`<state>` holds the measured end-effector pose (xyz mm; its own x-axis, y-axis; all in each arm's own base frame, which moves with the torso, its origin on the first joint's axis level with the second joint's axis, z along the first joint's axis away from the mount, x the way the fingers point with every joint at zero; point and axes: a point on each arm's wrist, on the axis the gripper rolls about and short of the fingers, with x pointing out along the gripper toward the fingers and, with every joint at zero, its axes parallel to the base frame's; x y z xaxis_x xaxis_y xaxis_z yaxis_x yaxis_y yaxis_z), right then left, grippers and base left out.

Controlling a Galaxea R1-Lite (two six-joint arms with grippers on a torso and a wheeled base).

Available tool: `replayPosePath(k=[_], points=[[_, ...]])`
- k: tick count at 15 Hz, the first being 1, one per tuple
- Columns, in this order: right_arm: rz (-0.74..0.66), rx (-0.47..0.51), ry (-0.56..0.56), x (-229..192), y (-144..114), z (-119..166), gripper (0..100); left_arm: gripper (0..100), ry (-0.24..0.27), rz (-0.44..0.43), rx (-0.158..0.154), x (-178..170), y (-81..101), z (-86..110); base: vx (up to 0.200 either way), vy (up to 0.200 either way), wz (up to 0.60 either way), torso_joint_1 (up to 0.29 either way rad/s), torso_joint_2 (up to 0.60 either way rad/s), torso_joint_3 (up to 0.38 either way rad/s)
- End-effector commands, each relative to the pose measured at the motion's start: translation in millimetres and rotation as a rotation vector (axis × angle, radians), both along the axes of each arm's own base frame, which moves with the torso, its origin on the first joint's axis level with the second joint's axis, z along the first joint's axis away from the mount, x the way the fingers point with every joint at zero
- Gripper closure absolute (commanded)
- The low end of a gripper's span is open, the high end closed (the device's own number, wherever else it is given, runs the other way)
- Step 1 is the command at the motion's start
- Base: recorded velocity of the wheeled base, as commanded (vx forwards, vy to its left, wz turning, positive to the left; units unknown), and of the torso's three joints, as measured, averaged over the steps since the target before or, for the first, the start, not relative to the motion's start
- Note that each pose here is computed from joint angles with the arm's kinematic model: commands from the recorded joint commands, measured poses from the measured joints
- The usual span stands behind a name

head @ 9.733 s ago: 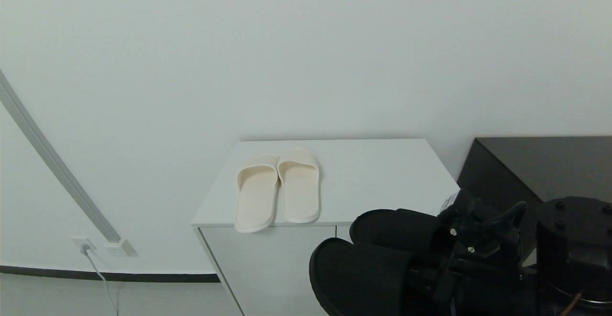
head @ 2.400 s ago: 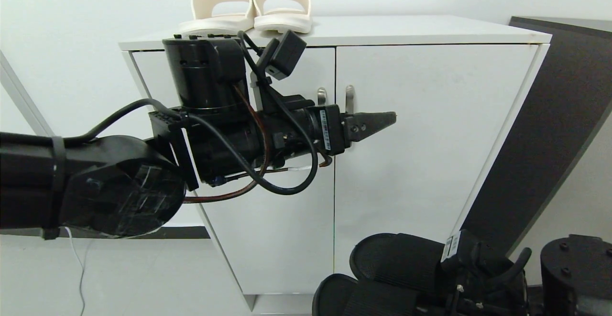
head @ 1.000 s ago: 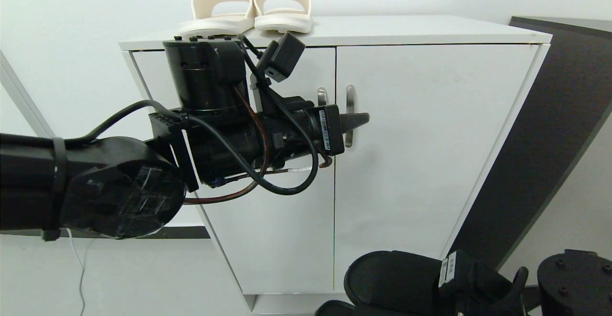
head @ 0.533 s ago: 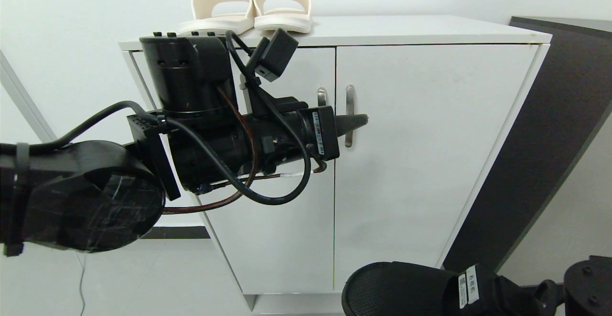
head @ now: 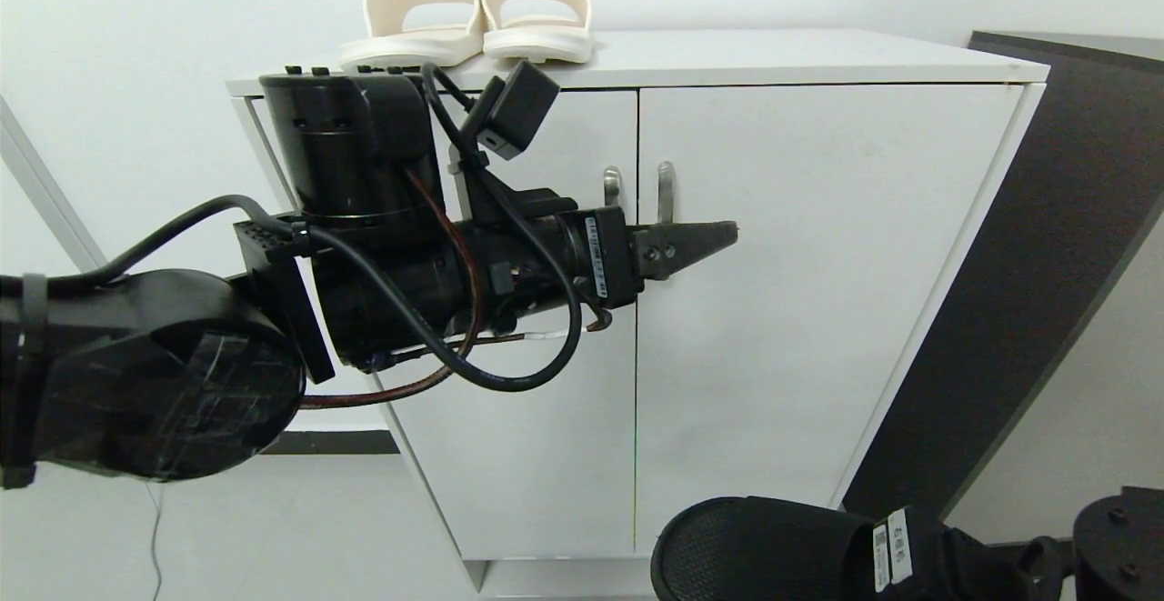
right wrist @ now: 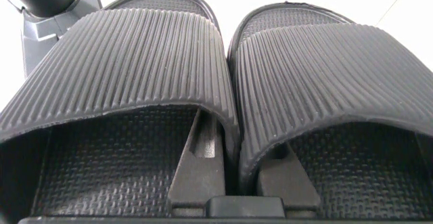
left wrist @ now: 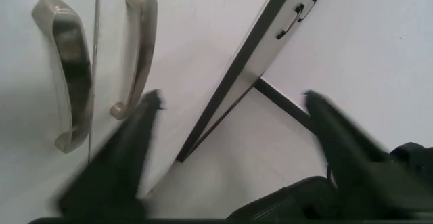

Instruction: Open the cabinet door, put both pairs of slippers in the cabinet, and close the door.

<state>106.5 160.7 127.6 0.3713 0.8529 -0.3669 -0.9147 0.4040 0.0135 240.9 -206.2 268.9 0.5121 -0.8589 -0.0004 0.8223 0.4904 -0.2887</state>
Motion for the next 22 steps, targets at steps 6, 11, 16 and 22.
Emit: replayPosePath(k=[6, 11, 16, 22], points=[[0.001, -0.001, 0.001, 0.1, 0.4, -0.4, 100, 0, 0.001, 0.033, -0.003, 24.6, -6.2, -2.8, 0.0, 0.0, 0.0, 0.0, 0.0, 0.0], [0.001, 0.002, -0.001, 0.3, 0.6, 0.1, 100, 0, 0.004, 0.045, -0.001, 41.0, -19.0, -7.4, 0.0, 0.0, 0.0, 0.0, 0.0, 0.0], [0.001, -0.003, 0.002, 0.4, 0.7, -1.0, 100, 100, 0.007, 0.045, 0.002, 42.7, -20.2, -9.6, 0.0, 0.0, 0.0, 0.0, 0.0, 0.0], [0.02, -0.018, 0.0, -2.3, -2.1, -4.7, 100, 100, 0.006, 0.03, 0.001, 21.9, -13.5, -5.9, 0.0, 0.0, 0.0, 0.0, 0.0, 0.0]])
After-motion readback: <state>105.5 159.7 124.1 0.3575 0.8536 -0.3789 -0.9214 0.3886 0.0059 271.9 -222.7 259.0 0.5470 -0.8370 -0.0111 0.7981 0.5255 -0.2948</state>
